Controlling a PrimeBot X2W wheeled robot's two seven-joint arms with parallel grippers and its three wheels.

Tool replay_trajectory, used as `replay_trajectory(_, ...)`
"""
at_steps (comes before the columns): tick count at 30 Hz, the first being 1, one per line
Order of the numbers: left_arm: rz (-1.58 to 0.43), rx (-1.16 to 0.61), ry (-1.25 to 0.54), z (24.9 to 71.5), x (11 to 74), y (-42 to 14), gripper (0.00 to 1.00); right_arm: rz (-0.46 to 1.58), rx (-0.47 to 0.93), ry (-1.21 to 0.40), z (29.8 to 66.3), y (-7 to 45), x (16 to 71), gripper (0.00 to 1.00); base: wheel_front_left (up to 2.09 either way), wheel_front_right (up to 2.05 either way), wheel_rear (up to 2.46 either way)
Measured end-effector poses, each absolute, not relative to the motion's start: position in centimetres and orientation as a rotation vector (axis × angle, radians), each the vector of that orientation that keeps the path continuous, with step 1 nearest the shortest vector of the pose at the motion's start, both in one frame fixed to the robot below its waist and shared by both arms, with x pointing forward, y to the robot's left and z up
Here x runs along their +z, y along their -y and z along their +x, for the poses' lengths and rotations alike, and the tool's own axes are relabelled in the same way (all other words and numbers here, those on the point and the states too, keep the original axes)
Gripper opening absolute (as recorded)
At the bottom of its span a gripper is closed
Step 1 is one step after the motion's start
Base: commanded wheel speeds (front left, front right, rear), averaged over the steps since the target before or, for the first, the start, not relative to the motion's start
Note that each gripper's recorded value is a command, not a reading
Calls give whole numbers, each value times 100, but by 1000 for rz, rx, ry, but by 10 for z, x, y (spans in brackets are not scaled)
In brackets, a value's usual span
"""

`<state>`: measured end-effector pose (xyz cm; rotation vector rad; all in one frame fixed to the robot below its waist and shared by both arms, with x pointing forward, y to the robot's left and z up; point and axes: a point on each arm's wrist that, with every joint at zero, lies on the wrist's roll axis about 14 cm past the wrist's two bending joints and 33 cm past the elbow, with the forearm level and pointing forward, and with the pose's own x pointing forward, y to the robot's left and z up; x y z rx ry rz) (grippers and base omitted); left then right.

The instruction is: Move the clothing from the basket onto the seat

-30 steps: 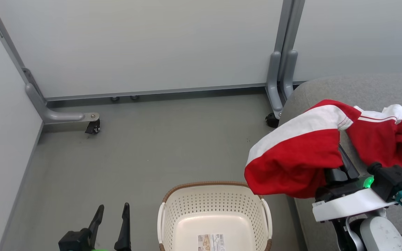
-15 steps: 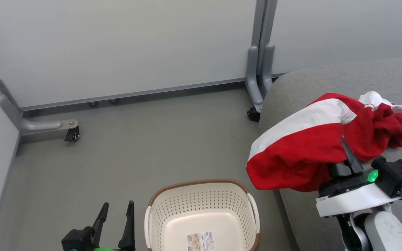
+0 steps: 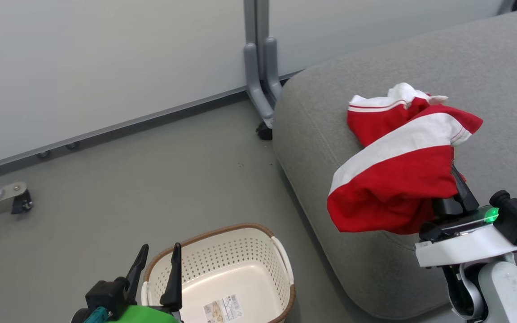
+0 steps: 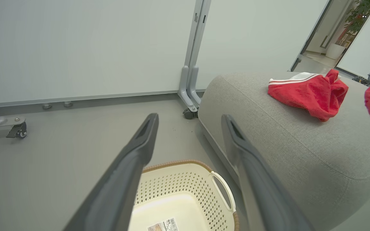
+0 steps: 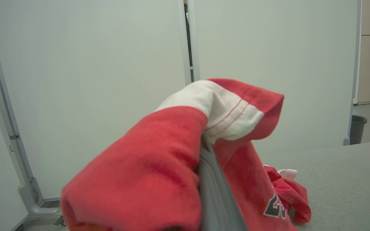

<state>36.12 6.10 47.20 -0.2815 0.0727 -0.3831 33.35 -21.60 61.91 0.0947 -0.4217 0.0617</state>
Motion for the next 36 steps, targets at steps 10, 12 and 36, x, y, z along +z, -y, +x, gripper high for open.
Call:
replay_trajectory(10,-269,-611,-96,375,473,16,100,58,-141,428,297,273,619,0,0,0,0)
replay_trajectory(12,-272,-657,-96,376,475,32,100,52,-191,435,288,286,621,0,0,0,0)
replay_trajectory(36,-278,-864,-156,373,458,96,100,0,-368,383,264,323,609,0,0,0,0)
